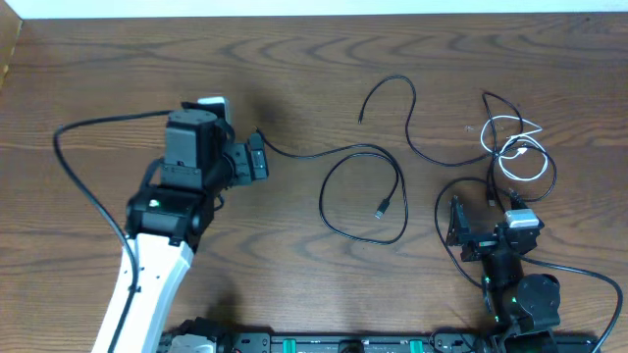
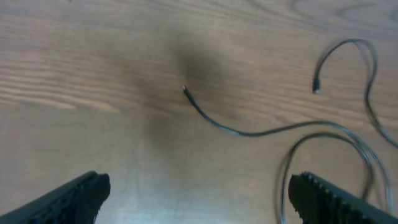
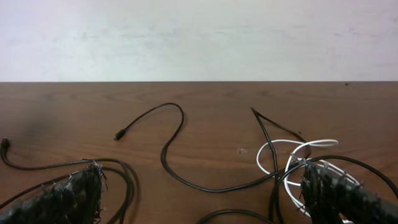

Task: Untangle cables

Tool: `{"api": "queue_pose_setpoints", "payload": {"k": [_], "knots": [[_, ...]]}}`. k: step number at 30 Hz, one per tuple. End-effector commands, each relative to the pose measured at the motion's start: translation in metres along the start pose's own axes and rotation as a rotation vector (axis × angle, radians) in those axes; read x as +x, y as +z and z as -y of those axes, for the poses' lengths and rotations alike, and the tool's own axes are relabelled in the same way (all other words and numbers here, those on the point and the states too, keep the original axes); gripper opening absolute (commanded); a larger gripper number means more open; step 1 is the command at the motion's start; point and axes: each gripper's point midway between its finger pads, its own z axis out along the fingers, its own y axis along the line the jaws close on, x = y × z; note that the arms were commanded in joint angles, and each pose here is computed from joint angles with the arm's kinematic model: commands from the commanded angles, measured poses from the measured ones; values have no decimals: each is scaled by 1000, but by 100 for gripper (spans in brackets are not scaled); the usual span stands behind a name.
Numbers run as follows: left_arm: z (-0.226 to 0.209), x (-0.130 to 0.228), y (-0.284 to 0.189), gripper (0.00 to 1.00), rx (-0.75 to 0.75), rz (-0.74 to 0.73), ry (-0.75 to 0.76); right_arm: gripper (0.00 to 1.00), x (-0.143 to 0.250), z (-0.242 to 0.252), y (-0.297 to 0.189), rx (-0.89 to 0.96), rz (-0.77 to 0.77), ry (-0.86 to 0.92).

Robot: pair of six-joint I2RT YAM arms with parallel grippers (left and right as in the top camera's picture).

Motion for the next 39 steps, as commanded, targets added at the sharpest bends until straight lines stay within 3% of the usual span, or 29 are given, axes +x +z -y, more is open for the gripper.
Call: {"api": "queue_pose_setpoints", "payload": {"k": [1, 13, 27, 39], "knots": [[-9, 27, 20, 97, -13, -13, -19, 99, 0, 3, 0, 13, 3, 13], [-22, 95, 66, 97, 21, 13, -23, 99, 0, 3, 0, 13, 3, 13], [-37, 155, 69, 97, 50, 126, -22, 99, 0, 3, 0, 13, 3, 13], [-42, 164, 56, 97, 59, 209, -21, 99, 0, 3, 0, 13, 3, 13]]}}
